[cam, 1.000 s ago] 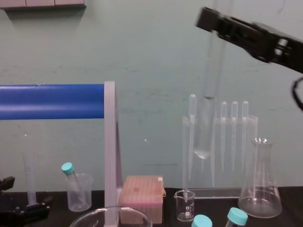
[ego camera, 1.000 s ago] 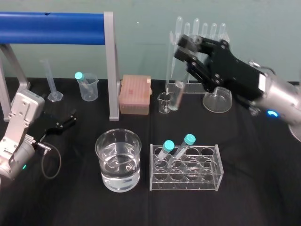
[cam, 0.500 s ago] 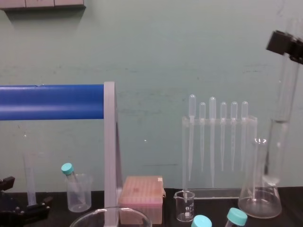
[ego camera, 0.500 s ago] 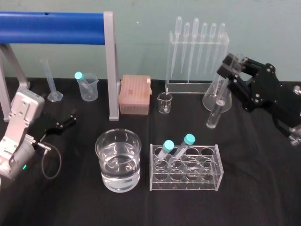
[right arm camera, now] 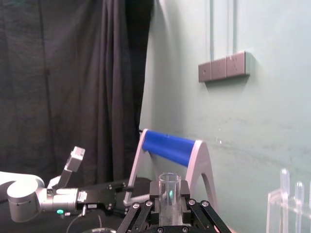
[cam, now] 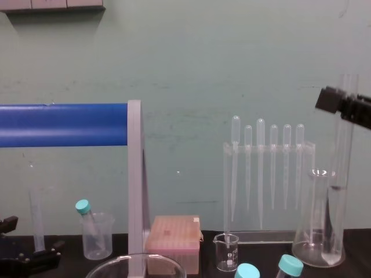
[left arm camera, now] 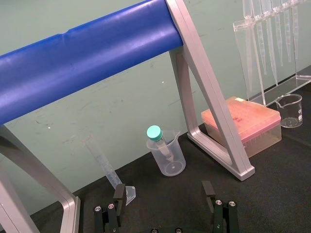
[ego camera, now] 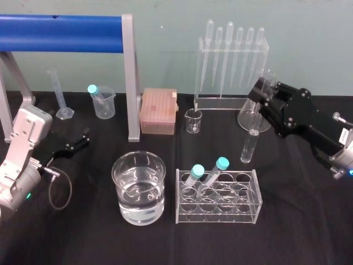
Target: Hold the test tube with one hand and immerse one end into the beaker, then return it to the test tube rack.
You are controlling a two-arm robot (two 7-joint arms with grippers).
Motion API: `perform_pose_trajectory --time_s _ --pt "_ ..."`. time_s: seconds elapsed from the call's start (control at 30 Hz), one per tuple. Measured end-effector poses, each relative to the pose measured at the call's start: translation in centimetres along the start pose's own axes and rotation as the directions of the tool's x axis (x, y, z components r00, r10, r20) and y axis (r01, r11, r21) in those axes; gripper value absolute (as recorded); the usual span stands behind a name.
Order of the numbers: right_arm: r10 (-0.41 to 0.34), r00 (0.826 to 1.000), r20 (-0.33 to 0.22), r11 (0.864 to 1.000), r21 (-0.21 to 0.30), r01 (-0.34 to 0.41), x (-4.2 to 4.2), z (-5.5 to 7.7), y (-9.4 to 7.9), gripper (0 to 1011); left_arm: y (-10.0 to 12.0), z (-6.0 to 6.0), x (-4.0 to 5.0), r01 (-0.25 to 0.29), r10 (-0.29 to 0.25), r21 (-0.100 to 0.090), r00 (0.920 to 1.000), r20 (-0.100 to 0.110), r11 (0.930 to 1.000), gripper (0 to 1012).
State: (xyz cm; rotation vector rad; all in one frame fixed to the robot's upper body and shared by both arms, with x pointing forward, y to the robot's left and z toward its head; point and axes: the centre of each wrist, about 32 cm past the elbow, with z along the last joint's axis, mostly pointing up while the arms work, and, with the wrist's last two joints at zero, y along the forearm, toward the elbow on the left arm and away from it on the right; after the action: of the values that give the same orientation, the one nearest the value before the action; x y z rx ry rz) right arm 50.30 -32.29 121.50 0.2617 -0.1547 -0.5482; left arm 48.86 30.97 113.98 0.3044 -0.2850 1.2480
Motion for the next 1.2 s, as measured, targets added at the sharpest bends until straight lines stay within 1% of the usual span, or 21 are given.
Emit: perform_pose_trajectory --time_s 0.37,0.53,0.87,1.2 --pt "-0.032 0.999 -0.032 0.998 -0.06 0.03 -0.26 -0.8 -0.4 242 0.0 0.0 0.0 0.0 0.0 0.0 1.0 0.0 1.0 1000" --pt "-0.037 0.998 -0.045 0.996 -0.078 0.034 -0.19 -1.3 -0.5 242 0.0 0.0 0.0 0.0 0.0 0.0 1.0 0.0 1.0 1000" --pt "-0.035 0.997 -0.076 0.994 -0.101 0.027 0.07 -2.5 -0.5 242 0.0 0.0 0.0 0.0 0.0 0.0 1.0 0.0 1.0 1000" --pt "-0.023 0.995 -0.1 0.989 -0.15 0.008 0.22 -3.4 -0.7 242 0.0 0.0 0.0 0.0 0.0 0.0 1.0 0.0 1.0 1000"
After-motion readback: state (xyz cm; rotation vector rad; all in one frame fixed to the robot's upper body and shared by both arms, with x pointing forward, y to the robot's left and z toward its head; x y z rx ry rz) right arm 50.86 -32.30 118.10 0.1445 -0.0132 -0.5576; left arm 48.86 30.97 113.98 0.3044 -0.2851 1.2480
